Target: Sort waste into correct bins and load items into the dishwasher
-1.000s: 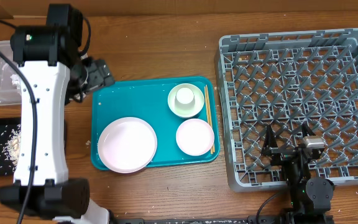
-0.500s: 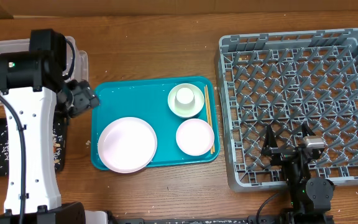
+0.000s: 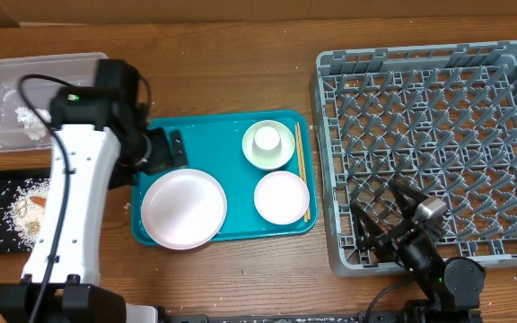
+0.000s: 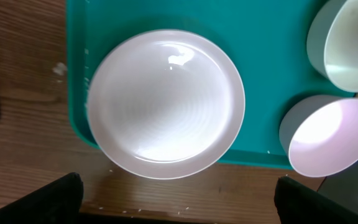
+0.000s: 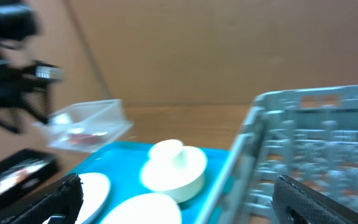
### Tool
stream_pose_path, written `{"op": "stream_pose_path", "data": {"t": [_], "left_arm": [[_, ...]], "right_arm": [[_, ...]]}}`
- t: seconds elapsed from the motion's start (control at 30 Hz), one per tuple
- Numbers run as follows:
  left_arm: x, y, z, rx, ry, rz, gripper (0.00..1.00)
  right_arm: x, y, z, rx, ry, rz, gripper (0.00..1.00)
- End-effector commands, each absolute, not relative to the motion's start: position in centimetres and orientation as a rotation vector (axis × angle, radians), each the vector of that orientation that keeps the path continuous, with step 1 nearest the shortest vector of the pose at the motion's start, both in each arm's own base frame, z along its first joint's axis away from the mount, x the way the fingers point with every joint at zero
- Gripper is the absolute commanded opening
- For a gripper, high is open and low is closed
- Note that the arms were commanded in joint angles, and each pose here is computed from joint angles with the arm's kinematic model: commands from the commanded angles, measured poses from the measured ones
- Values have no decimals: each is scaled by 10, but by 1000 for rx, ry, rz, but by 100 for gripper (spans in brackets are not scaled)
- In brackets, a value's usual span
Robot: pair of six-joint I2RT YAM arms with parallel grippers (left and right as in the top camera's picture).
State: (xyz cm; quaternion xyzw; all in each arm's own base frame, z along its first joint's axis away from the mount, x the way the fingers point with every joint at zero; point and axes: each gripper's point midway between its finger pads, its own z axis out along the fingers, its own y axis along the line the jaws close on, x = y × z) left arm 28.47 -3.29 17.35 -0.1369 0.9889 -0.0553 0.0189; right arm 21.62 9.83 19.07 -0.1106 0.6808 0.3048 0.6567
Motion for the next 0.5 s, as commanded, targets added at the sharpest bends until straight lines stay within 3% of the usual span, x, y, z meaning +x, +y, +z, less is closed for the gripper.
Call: {"op": "stream_pose_path", "data": {"t": [0.0,0.03,0.1,0.27,0.47], "left_arm": [[275,-51,149,-345,3130,-206,96],[273,-54,143,-335,3137,-206,89],[270,-59,127,-357,3148,-201,53],[265,-61,95,-429,3149,-187,4],[272,-58,63,-551,3076,-173,4]], "right_arm": [[198,121,187,-319,1564,895,100],[197,123,188,-305,1572,930,100],[196,124,188,-251,1591,994,100],[196,123,188,-213,1604,1025,100],[196,123,188,-213,1604,1026,100]]}}
